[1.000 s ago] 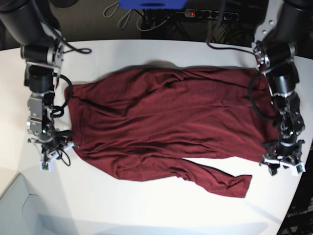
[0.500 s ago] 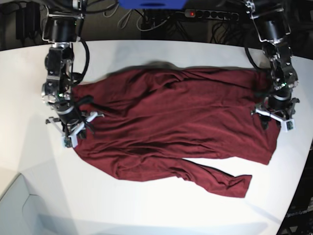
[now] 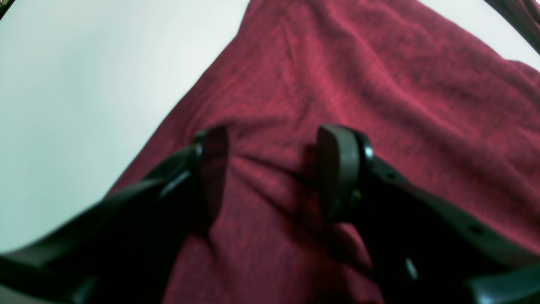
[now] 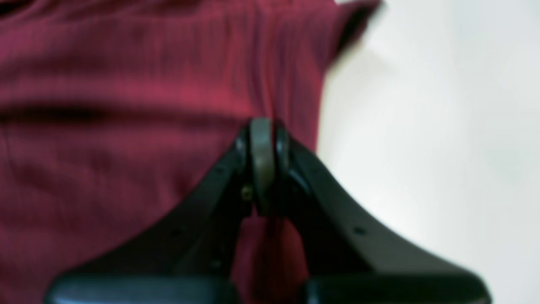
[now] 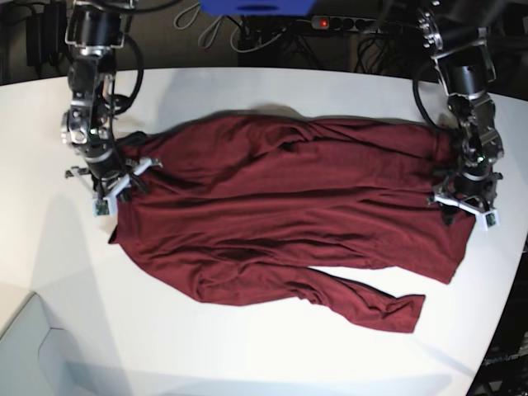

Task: Layout the t-shirt on the table in an organized manner, then fold the t-shirt properly
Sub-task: 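Pull the shirt edges apart with both grippers, lifting slightly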

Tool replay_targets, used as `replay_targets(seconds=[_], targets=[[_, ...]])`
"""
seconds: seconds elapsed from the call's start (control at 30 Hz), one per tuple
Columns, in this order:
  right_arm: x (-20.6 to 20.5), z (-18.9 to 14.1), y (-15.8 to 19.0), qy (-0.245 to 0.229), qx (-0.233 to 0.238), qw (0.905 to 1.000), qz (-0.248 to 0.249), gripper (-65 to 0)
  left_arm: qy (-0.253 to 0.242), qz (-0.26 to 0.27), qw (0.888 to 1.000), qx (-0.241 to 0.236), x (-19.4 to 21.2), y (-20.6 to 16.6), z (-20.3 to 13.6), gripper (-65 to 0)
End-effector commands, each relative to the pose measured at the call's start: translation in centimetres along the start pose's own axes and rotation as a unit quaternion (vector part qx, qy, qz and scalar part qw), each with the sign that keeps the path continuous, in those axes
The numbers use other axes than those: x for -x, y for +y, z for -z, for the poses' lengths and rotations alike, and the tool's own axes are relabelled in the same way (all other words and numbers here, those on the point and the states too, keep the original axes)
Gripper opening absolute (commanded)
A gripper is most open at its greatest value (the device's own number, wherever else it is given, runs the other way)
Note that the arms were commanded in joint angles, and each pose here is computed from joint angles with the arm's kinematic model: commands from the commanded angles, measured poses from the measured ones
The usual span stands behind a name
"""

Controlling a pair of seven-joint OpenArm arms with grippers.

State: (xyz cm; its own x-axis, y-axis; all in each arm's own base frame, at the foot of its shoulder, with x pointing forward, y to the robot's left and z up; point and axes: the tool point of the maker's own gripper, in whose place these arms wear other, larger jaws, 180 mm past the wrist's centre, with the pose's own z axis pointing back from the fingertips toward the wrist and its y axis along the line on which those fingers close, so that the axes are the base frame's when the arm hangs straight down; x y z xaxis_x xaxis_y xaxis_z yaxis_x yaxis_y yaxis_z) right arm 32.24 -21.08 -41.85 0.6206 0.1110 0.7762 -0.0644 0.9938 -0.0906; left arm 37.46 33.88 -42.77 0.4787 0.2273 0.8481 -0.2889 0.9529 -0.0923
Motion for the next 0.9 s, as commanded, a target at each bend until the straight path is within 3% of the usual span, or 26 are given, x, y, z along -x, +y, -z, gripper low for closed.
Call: replay_targets(seconds=[0.0,0.23,0.33,0.57,0.87], targets=[[-1.9,-0.7,-0.5,-0.033,0.005,0.9994,-0.004,-65.0,0.005,0.003,1.0,-0.004,-0.6,0.2,0.2,-32.3],[2.7,-2.7,0.1,0.009,0.001,0.9999,-0.009,-65.0,-0.003,0.003,1.0,-0.003,-1.4,0.1,0.3,-32.3],[4.8,-3.6,0.3,0.03,-0.002,0.9995,-0.012,-65.0,-0.033,0.012,0.999,0.003,-3.8,-0.5,0.0,-32.3],[5.2,-6.4,0.6,0.025,-0.001,0.9992,-0.03,-65.0,-0.095,0.022,0.995,0.018,-8.5,-2.5,-1.1,-32.3],[4.9,-7.9,-1.3,0.054,0.013,0.9958,-0.073,-65.0,-0.039,0.007,0.999,0.013,-3.9,-2.0,0.1,-32.3]])
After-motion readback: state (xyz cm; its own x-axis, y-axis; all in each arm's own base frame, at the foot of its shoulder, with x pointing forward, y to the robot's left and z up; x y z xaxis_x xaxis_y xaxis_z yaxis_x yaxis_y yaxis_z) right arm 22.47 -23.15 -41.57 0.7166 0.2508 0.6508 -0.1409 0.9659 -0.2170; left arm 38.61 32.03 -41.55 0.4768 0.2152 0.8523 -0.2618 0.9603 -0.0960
